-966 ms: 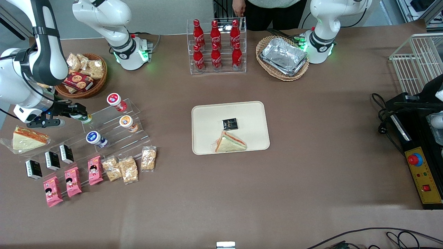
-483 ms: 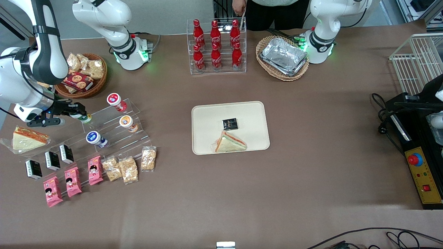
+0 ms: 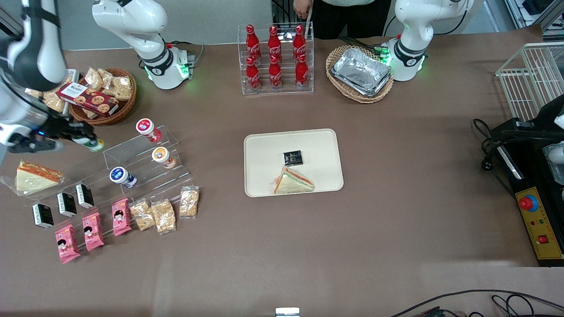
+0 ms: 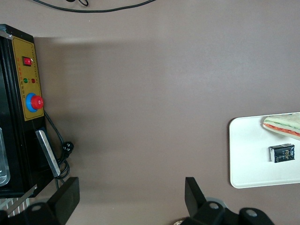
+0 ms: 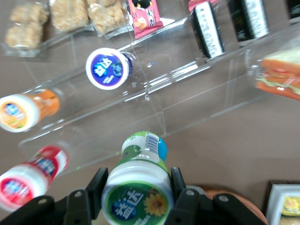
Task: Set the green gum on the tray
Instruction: 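Carry the held green gum bottle over to the cream tray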
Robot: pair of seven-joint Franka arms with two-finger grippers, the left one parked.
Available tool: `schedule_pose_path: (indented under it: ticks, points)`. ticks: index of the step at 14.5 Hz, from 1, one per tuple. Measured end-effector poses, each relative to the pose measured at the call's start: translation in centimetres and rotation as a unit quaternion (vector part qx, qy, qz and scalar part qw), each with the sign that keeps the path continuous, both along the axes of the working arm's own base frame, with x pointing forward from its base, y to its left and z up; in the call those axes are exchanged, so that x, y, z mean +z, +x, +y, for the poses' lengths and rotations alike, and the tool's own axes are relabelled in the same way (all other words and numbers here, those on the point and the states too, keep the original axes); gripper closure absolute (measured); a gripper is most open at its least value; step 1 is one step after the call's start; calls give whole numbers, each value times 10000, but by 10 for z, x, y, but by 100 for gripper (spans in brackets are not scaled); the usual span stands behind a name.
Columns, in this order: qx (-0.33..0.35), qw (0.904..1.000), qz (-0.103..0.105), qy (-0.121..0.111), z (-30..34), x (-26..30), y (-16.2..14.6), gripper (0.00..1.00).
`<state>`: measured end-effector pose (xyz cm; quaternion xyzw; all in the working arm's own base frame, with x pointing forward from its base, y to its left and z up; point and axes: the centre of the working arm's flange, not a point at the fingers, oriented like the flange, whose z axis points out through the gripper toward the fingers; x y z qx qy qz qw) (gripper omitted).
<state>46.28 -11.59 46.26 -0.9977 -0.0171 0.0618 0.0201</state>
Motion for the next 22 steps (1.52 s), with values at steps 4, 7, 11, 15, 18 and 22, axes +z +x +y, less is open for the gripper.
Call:
schedule_pose_path:
  ticks: [4, 7, 11, 15, 18, 22]
  points:
    - [50, 10000, -60, -15, 3, 104, 5, 41]
    - [165, 9998, -81, -58, 39, 154, 11, 41]
    - [-35, 9996, 121, -233, 138, 170, 28, 41]
    - [-416, 9971, 299, -561, 264, 151, 35, 41]
    - [-831, 9932, 403, -714, 360, 129, 31, 41]
    - [-1269, 9893, 464, -552, 459, 80, 34, 41]
